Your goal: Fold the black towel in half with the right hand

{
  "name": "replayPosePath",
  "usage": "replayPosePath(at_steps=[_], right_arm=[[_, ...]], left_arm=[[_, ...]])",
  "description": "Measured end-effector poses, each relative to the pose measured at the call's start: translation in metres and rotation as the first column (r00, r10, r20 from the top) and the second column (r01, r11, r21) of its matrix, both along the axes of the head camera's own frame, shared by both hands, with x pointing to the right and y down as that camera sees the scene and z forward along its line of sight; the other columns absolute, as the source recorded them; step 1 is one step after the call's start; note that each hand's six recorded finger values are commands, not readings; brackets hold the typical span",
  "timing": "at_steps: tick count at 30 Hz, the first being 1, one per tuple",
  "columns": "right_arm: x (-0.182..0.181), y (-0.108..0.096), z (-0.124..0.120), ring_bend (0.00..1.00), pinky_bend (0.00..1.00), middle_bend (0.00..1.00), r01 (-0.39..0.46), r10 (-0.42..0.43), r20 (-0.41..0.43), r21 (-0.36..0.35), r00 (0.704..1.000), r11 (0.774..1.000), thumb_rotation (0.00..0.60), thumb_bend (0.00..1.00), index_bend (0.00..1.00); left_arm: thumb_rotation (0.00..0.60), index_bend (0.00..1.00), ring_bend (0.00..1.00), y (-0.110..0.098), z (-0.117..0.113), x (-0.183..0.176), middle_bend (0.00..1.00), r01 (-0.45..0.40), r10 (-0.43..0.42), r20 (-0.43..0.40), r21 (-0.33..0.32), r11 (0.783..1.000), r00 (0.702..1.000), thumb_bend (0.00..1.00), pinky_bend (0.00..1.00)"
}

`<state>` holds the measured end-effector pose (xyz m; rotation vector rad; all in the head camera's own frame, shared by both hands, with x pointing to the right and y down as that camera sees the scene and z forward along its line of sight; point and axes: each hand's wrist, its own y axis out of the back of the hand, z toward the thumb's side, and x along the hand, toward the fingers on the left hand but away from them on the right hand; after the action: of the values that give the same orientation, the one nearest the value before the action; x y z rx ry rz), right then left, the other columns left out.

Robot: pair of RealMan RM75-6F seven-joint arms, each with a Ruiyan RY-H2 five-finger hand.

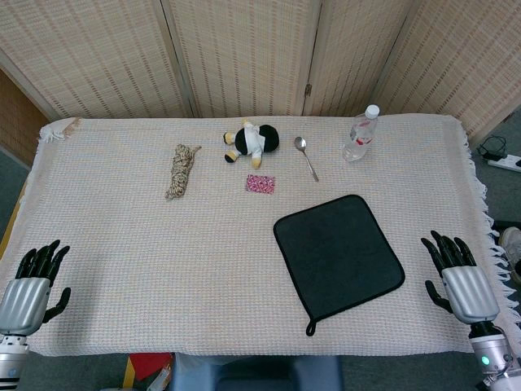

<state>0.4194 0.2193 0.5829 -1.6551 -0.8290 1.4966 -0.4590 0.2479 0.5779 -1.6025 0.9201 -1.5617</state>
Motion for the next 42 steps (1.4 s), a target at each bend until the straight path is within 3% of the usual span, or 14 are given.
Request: replayPosePath(at_steps=[11,13,16,19,29,35,42], right_arm=[[-0.004,-0.009,0.007,0.00,0.00,0.00,0.026,-0.027,0.004,0.026,1.000,0.999,0.600,0.49,0.00],[-0.009,-0.018,0.013,0.00,0.00,0.00,0.050,-0.051,0.007,0.033,0.999,0.998,0.600,0.49,0.04],[-0.023,-0.036,0.026,0.00,0.00,0.00,0.096,-0.096,0.016,0.023,0.995,0.995,0.600,0.49,0.18],[-0.043,-0.058,0.044,0.00,0.00,0.00,0.144,-0.144,0.025,-0.007,0.989,0.990,0.600,0.49,0.25],[-0.132,-0.135,0.120,0.00,0.00,0.00,0.239,-0.235,0.048,-0.109,0.971,0.965,0.600,0.49,0.31],[-0.170,-0.155,0.156,0.00,0.00,0.02,0.246,-0.242,0.047,-0.145,0.969,0.958,0.600,0.49,0.34],[-0.195,-0.162,0.187,0.00,0.00,0.03,0.245,-0.243,0.034,-0.183,0.969,0.952,0.600,0.49,0.36]], left_arm=[[0.600,0.00,0.00,-0.002,-0.002,0.002,0.03,0.005,-0.004,-0.020,0.007,1.000,1.000,0.52,0.00],[0.600,0.00,0.00,-0.004,-0.004,0.002,0.03,0.007,-0.007,-0.027,0.017,1.000,1.000,0.52,0.00],[0.600,0.00,0.00,-0.007,-0.004,0.002,0.03,0.003,-0.002,-0.037,0.024,1.000,0.999,0.52,0.00],[0.600,0.00,0.00,-0.008,-0.003,0.001,0.03,0.004,-0.003,-0.046,0.021,1.000,0.999,0.52,0.00],[0.600,0.00,0.00,-0.016,-0.007,-0.009,0.03,0.043,-0.041,-0.050,0.037,0.998,0.998,0.52,0.00],[0.600,0.00,0.00,-0.019,-0.012,-0.016,0.03,0.065,-0.062,-0.056,0.049,0.997,0.997,0.52,0.00],[0.600,0.00,0.00,-0.020,-0.013,-0.020,0.03,0.073,-0.070,-0.059,0.050,0.996,0.996,0.52,0.00]])
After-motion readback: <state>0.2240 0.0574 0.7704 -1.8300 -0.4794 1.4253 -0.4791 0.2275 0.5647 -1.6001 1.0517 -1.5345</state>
